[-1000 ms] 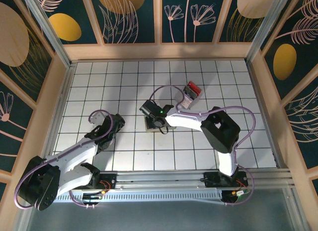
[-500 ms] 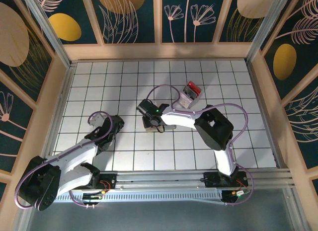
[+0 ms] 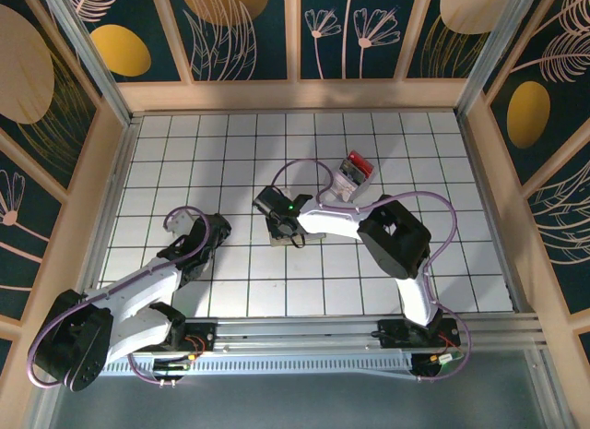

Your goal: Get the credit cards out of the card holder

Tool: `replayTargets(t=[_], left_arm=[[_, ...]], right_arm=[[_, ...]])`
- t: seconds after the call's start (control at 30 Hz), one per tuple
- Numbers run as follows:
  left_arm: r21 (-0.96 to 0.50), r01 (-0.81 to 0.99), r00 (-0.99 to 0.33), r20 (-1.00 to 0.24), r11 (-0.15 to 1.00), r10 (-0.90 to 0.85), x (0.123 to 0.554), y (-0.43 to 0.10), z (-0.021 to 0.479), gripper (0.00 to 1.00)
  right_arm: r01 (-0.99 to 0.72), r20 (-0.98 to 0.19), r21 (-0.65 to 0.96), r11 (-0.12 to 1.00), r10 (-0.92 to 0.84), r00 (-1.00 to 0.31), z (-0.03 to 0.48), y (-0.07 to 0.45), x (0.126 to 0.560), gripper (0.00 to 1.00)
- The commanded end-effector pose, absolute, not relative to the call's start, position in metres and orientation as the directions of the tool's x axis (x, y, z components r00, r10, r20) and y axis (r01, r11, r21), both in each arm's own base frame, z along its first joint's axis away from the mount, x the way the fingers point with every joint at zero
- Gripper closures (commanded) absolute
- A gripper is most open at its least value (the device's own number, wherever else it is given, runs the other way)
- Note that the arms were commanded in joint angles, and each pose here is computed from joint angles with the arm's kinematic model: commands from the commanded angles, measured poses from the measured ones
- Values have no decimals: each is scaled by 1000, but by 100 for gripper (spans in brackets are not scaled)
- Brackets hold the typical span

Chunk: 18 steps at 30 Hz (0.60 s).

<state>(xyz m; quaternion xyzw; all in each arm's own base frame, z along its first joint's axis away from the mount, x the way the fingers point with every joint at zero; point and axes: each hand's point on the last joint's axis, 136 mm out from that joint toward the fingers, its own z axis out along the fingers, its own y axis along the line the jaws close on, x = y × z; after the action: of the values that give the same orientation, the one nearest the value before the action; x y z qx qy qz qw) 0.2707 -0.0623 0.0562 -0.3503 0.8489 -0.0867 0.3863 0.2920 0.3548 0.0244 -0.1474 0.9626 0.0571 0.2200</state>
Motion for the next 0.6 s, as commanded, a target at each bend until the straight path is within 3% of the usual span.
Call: replayTargets(t=[0.0, 0.3, 0.57], left_arm=[[-419, -477, -466, -624, 772, -627, 284, -69, 72, 1], [-388, -325, -530, -680, 862, -506, 309, -97, 102, 1], [-305, -213, -596, -713, 928, -370, 322, -146, 103, 1]], right_arm=[[-291, -385, -3, 957, -270, -883, 10, 330, 283, 78], [-249, -441, 76, 966, -191, -877, 35, 318, 298, 83], [-193, -464, 42, 980, -152, -873, 43, 291, 308, 66]])
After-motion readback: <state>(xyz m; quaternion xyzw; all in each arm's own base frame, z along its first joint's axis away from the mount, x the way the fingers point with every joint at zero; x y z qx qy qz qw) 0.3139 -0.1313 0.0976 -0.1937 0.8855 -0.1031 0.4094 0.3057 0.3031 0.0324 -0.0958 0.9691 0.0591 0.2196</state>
